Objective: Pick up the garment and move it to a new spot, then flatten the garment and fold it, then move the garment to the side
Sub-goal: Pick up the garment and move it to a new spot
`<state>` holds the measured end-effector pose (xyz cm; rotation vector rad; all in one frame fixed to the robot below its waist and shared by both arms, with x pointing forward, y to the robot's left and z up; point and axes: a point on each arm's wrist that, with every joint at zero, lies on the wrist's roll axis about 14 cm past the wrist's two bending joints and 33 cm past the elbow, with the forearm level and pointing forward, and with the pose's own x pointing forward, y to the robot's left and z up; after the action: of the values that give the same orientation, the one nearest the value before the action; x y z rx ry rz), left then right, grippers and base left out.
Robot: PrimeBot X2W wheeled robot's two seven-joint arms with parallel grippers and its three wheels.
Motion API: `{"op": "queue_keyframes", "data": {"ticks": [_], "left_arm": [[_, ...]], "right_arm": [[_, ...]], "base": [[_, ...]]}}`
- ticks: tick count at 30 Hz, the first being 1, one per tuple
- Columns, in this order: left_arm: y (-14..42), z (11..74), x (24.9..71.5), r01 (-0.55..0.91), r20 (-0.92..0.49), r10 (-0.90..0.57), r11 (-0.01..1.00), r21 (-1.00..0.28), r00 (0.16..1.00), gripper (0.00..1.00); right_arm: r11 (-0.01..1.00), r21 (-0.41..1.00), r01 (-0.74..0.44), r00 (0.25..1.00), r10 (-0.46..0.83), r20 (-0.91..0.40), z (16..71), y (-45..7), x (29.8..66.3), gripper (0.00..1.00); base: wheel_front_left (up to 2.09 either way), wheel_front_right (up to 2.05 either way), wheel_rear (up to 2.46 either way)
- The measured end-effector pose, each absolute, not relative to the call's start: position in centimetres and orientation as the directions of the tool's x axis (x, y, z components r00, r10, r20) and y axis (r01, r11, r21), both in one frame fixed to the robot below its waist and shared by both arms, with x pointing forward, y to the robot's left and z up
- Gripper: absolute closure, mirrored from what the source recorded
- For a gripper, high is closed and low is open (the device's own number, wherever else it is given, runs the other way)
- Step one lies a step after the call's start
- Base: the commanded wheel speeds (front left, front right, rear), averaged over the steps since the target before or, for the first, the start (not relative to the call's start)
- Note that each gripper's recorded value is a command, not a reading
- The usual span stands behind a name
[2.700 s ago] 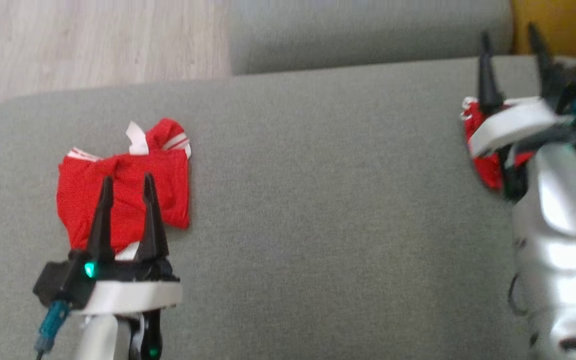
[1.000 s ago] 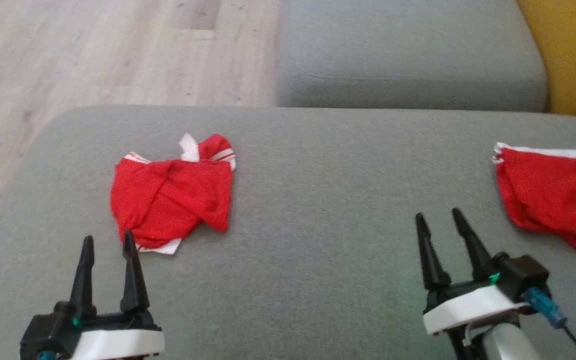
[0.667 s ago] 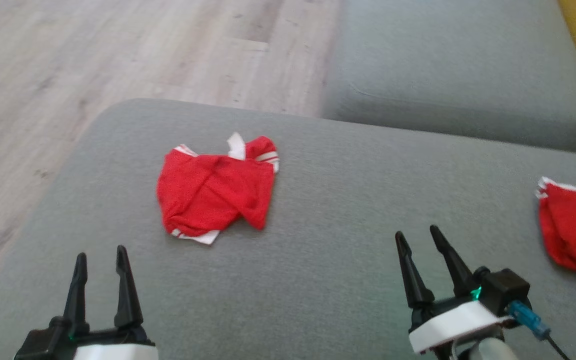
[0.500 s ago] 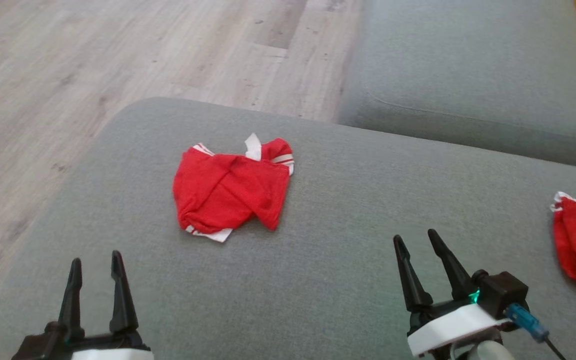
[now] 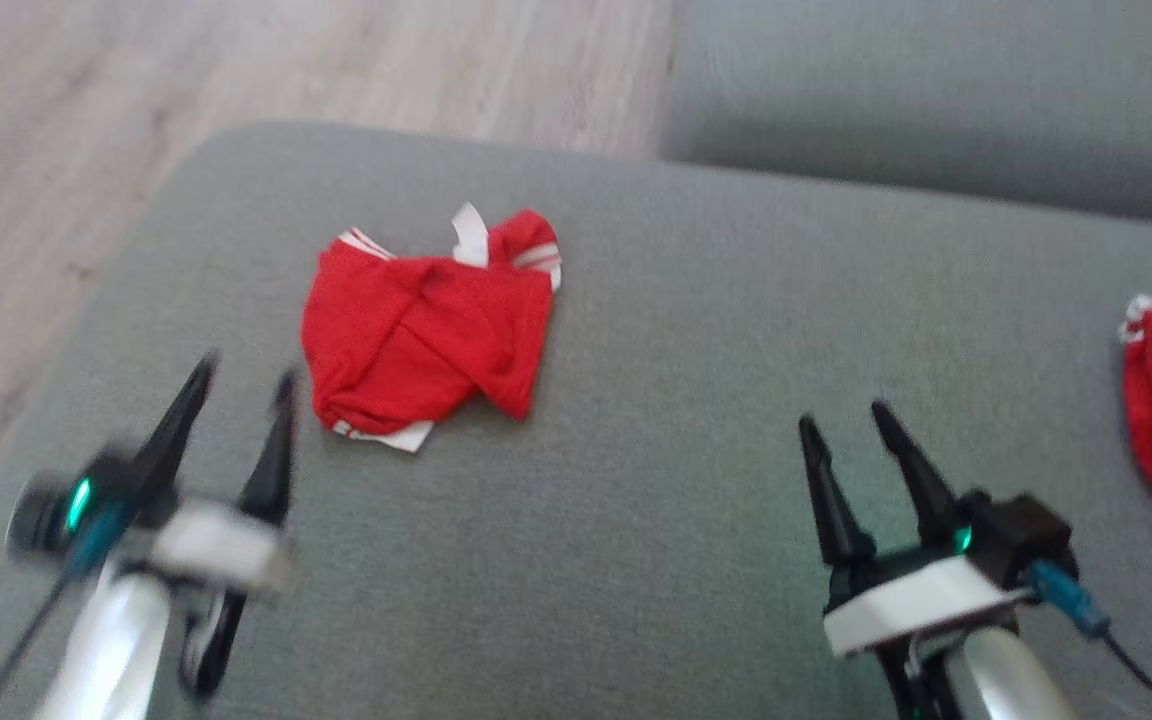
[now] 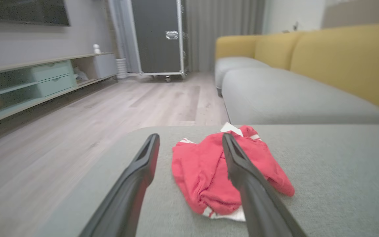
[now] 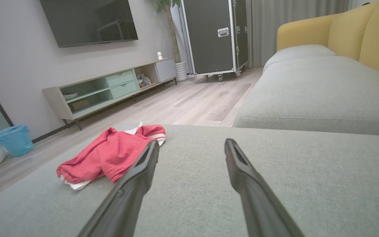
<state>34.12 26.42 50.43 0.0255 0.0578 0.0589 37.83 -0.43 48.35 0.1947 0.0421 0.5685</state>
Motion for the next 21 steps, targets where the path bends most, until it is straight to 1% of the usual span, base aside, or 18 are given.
{"op": "queue_keyframes", "data": {"ticks": [3, 6, 9, 13, 19, 21], "left_arm": [[23.3, 50.0, 37.8, 0.145, -0.198, -0.121, 0.982, 0.117, 0.973, 0.0], [22.9, 49.0, 40.5, 0.251, -0.337, -0.186, 0.955, 0.16, 0.923, 0.0], [23.2, 48.3, 42.9, 0.315, -0.434, -0.209, 0.93, 0.188, 0.876, 0.0], [22.3, 46.7, 45.7, 0.39, -0.515, -0.245, 0.901, 0.193, 0.821, 0.0], [21.6, 42.9, 47.7, 0.458, -0.62, -0.26, 0.871, 0.18, 0.74, 0.0], [21.4, 42.4, 48.0, 0.466, -0.633, -0.263, 0.867, 0.176, 0.729, 0.0]], "right_arm": [[0.836, 0.184, -0.517, 0.852, 0.523, 0.017, 48.2, -0.9, 39.4, 0.0], [0.847, 0.174, -0.502, 0.862, 0.506, 0.024, 48.1, -1.4, 40.9, 0.0], [0.865, 0.178, -0.469, 0.882, 0.47, 0.035, 48.1, -2.5, 42.6, 0.0], [0.887, 0.186, -0.423, 0.904, 0.427, 0.021, 47.2, -4.2, 43.7, 0.0], [0.916, 0.192, -0.352, 0.932, 0.363, -0.02, 45.5, -6.8, 44.2, 0.0], [0.92, 0.191, -0.343, 0.935, 0.353, -0.022, 45.4, -7.2, 44.4, 0.0]], "base": [[0.0, 0.0, 0.0], [0.0, 0.0, 0.0], [0.0, 0.0, 0.0], [0.0, 0.0, 0.0], [0.0, 0.0, 0.0], [0.0, 0.0, 0.0]]}}
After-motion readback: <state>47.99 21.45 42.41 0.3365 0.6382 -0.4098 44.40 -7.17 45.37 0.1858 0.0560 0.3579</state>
